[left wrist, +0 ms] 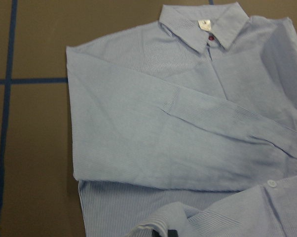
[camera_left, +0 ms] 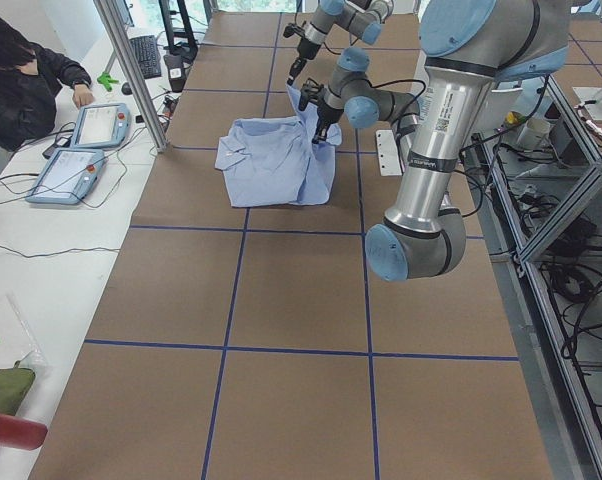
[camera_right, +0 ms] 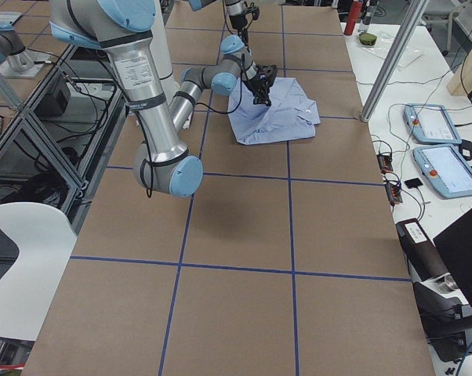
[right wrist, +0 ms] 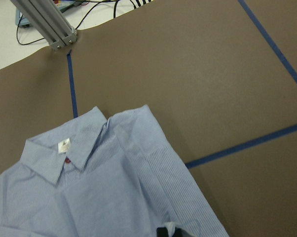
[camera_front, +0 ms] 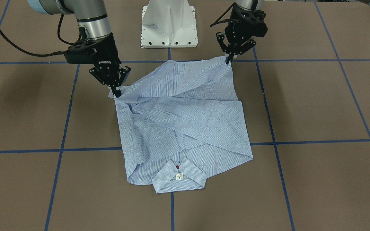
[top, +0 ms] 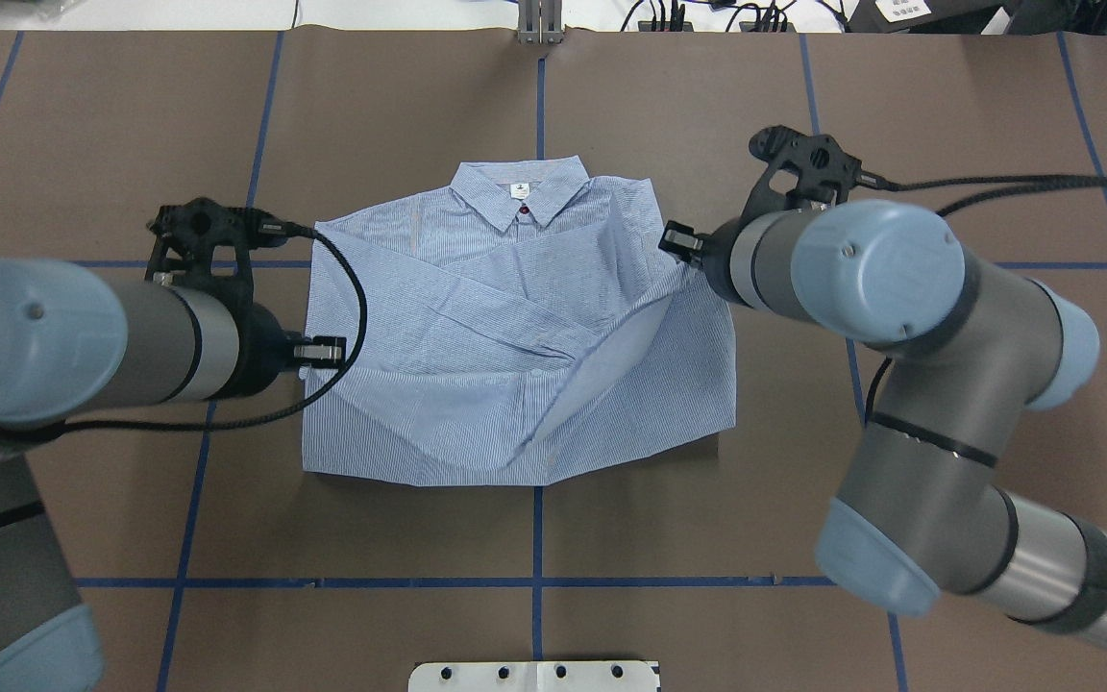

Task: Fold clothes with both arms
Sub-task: 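Lift the hem with both grippers and fold it toward the collar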

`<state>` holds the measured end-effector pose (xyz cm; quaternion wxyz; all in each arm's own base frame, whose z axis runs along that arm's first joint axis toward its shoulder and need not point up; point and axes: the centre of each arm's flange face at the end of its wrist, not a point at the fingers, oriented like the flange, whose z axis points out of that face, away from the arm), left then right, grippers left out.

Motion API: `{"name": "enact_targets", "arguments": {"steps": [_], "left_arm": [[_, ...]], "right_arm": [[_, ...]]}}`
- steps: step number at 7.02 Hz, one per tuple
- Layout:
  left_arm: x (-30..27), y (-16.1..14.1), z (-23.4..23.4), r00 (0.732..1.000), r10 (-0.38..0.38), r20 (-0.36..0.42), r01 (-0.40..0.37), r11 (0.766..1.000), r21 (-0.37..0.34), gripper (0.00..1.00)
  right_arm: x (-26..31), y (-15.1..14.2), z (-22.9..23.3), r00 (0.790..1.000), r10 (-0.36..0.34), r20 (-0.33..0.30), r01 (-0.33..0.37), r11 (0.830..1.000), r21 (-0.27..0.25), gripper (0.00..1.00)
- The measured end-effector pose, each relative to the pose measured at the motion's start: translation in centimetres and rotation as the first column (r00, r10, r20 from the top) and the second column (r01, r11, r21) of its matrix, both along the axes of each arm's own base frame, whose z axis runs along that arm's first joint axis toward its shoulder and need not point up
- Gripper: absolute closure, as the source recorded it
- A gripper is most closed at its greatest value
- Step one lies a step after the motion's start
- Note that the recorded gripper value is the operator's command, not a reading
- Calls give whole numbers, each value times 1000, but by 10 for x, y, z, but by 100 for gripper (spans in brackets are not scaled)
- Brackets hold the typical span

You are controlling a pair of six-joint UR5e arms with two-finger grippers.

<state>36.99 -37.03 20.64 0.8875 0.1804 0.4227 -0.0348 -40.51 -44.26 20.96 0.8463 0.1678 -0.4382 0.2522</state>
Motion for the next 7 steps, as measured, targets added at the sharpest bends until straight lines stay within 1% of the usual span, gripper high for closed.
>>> {"name": "enact_targets", "arguments": {"steps": [1,2,3,4,5,7], "left_arm": [[4,-39,5,999,-29,42,28,999,21,100],[5,-79,14,996,-57,74,54,998,45,100],[10,-114,32,993,-78,89,72,995,68,100],[24,-144,59,991,-90,95,82,993,90,100],[39,-166,84,990,-97,100,87,991,106,100],[52,-195,124,988,-88,129,68,986,150,100]], "right_arm": [[-4,-35,-4,1000,17,-17,-17,1000,-16,100],[-14,-63,-8,999,31,-23,-31,999,-23,100],[-31,-88,-1,999,41,-19,-41,999,-20,100],[-59,-118,16,999,48,-12,-49,999,-13,100],[-79,-141,35,999,54,-10,-54,999,-10,100],[-89,-168,61,998,59,-18,-59,998,0,100]]}}
